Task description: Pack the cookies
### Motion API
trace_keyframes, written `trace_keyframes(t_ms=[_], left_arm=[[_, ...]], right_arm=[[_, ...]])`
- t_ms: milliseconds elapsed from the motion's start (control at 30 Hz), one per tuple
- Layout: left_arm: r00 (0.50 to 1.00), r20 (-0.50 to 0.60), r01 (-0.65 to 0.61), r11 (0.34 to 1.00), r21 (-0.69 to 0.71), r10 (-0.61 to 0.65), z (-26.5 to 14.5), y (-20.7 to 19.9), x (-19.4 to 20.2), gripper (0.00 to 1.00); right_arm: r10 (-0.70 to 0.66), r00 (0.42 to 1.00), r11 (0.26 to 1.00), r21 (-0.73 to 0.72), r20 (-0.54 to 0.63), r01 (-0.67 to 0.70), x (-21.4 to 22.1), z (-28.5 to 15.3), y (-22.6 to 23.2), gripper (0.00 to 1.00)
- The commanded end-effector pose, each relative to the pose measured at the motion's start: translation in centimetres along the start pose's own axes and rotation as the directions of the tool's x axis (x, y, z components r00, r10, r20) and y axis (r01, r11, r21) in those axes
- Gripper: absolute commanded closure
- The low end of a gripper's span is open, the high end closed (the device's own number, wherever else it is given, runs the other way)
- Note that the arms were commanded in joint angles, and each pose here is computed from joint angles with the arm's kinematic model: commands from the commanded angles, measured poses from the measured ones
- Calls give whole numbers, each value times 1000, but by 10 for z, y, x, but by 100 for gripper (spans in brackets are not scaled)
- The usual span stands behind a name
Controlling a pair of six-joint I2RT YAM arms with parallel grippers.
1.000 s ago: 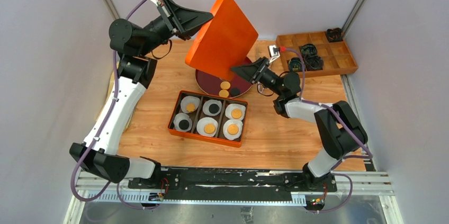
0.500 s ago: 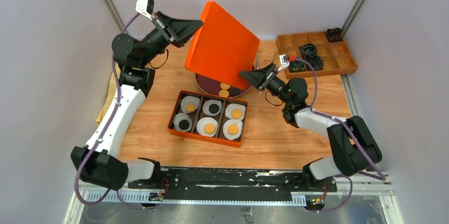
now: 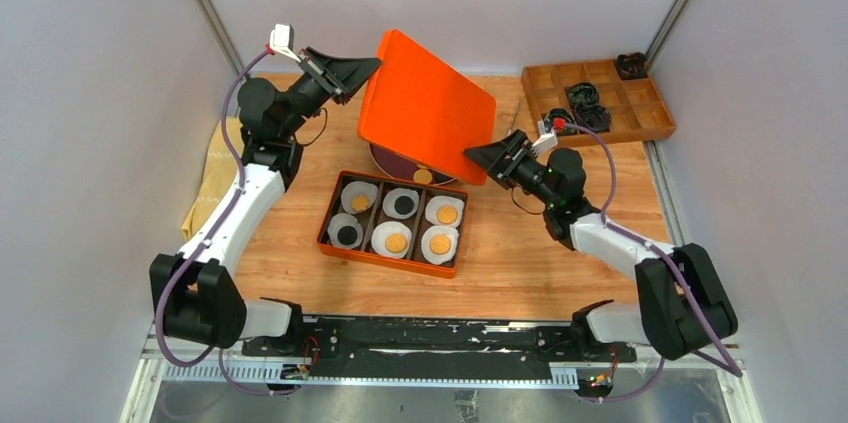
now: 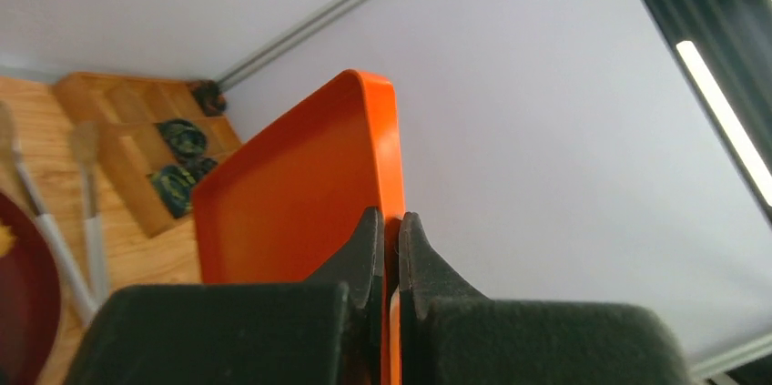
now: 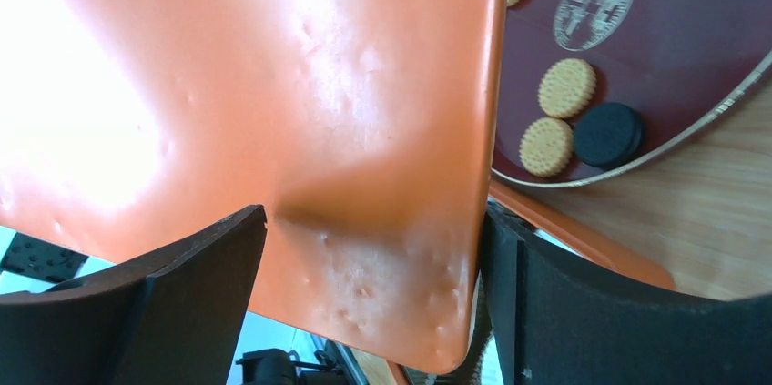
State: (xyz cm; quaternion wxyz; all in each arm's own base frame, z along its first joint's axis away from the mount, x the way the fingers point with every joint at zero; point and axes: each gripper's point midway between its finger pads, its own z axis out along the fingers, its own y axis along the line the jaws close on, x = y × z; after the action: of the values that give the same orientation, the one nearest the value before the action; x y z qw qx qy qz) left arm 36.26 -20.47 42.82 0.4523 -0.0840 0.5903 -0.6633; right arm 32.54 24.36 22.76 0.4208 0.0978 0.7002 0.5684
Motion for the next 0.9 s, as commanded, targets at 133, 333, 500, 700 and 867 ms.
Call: trace_keyframes(t_ms=[133,333,500,700,867], left_arm=[[919,-384,-120,870,-478,-84,-68,190,111,100],[915,-396,-175,805,-567,-80,-103,214,125,100],[913,-402,-220,744,-631,-71,-129,227,133,100],[905,-421,-265,702,-660,-54,-157,232,142,100],[907,-416,-256,702,-665,-63,-168,227,150,100]], right_arm=[[-208,960,841,-467,188,273,-31,-60,166,16],[-193,972,890,-393,137,232,-14,-66,137,27],[-181,979,907,-369,91,202,-4,-66,125,37],[-173,985,930,-330,-4,162,16,-59,108,62],[-160,983,941,-313,-92,124,36,-50,96,82]])
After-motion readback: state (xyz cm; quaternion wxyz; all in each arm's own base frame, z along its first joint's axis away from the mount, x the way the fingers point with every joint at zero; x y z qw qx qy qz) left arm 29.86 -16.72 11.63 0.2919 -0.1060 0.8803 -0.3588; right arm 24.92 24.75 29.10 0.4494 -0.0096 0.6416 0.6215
